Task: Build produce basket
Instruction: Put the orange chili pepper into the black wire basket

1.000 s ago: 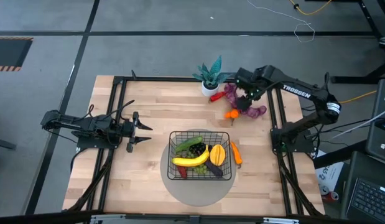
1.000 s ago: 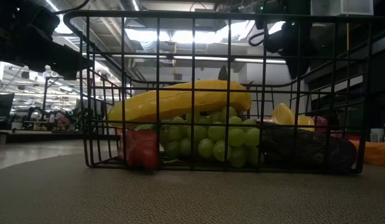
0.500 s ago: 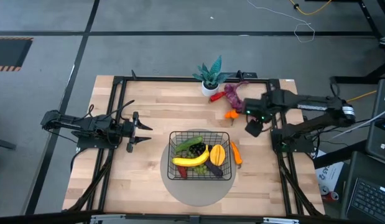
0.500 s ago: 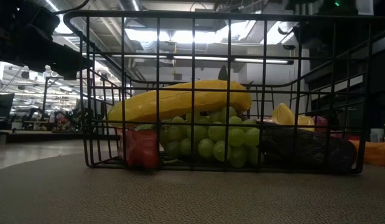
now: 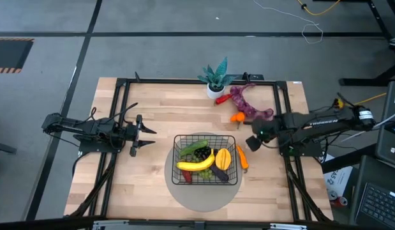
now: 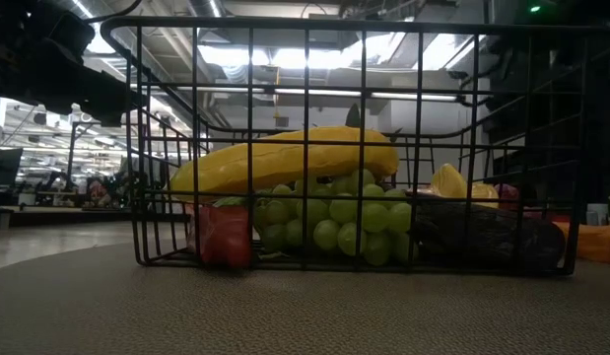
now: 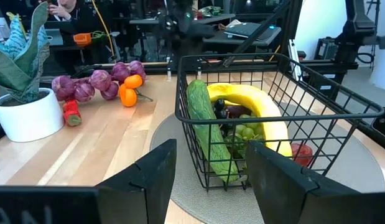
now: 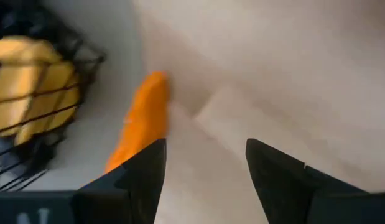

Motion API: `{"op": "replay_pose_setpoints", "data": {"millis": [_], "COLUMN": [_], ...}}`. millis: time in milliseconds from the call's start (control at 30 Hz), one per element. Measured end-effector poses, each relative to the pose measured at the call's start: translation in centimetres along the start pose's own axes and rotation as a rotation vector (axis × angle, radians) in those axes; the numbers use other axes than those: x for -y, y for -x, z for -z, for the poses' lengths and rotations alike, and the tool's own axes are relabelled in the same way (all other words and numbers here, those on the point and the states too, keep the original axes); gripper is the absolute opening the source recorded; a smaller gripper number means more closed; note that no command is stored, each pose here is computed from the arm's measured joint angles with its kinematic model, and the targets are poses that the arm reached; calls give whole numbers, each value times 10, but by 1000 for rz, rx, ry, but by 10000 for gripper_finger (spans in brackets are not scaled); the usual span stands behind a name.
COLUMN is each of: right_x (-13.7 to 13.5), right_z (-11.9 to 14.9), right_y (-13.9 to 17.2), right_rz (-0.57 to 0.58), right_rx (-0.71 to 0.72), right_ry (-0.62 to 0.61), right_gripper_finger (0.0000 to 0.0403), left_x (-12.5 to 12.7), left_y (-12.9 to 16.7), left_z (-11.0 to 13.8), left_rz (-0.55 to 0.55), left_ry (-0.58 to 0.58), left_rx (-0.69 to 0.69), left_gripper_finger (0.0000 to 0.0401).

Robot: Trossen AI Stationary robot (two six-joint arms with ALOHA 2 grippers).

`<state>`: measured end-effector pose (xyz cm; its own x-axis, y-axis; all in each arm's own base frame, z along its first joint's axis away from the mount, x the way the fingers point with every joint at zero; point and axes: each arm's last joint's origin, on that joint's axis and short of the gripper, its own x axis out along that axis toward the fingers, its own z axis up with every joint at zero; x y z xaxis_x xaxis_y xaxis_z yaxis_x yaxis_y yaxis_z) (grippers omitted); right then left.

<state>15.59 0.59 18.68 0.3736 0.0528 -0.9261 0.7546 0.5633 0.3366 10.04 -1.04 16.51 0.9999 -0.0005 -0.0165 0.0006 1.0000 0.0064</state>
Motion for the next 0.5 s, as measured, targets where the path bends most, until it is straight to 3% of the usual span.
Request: {"op": "replay_pose_setpoints", "data": {"millis": [267,500], "right_x": [-28,-39], "right_z": [25,43], "right_y": [-7,-21], "right_rz": [-159,-73], "right_rx": [109,143], "right_ry": [66,66], "right_gripper_finger": [223,223], "left_x": [0,0], "left_y": [0,0], "left_z": [0,0], "left_rz": [0,0], "left_ry": [0,0], "left_rx": [0,0], "left_gripper_finger": [188,188]}}
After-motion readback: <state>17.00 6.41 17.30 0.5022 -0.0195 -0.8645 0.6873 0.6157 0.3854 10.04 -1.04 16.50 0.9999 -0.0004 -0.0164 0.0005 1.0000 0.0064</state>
